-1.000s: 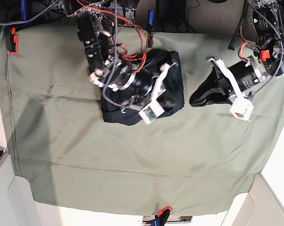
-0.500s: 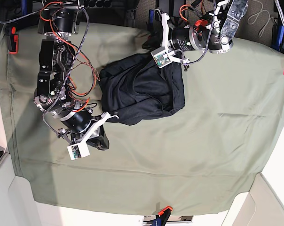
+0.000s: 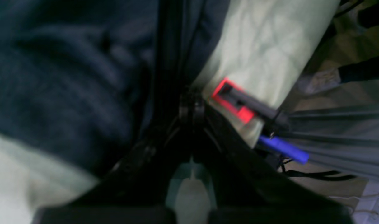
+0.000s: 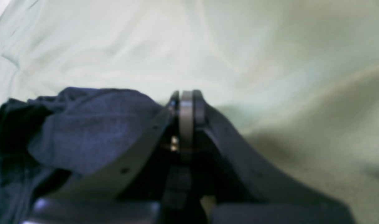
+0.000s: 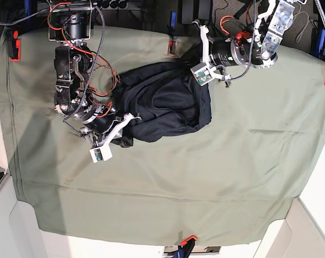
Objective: Fold the T-shirt properly
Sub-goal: 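Grasp the bundled shirt's sides with both grippers and pull them inward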
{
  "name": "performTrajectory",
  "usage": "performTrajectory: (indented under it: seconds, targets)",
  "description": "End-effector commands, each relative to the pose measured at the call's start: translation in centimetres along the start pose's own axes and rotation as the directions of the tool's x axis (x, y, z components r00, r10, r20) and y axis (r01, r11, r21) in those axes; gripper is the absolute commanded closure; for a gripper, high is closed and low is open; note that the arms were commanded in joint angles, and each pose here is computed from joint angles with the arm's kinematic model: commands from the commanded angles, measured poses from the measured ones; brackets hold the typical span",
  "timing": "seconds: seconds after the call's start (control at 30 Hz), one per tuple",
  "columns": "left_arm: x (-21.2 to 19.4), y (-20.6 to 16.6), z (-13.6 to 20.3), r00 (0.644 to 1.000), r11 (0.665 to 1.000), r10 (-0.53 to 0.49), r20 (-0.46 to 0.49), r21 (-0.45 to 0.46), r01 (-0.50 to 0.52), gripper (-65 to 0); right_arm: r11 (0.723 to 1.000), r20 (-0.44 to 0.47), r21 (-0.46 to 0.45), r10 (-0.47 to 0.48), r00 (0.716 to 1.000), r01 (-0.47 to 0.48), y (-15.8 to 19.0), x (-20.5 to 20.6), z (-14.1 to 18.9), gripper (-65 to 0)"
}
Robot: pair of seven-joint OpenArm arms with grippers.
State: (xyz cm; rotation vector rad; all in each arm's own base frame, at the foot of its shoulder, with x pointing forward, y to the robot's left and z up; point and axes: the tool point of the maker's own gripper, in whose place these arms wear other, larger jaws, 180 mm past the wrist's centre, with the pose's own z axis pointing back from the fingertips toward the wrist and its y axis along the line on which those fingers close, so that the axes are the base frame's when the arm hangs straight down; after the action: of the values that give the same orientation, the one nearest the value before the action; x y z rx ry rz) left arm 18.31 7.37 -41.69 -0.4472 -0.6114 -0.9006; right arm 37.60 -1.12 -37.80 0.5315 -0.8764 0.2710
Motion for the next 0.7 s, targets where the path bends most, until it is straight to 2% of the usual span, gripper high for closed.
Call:
performTrajectory:
  seconds: [0.0,0.27,0.67]
  targets:
    - [-1.8,1.5,0.5,0.996,0.999,-0.026,-0.08,0.044,0.03,0.0,0.999,0.075,0.022,0.024,0.997,-0.025,0.5,2.8,-0.1,0.0]
    - [-1.1,5.2,0.5,0.996,0.994,-0.038,-0.082,0.1,0.046,0.0,0.998,0.11,0.02,0.058,0.992,-0.06,0.3,6.0,-0.4,0.0]
    - [0.5,13.4,0.7,0.995,0.973,-0.016,-0.1,0.228,0.038,0.0,0.997,0.078,0.018,0.067,0.995,-0.069,0.2,6.0,-0.5,0.0]
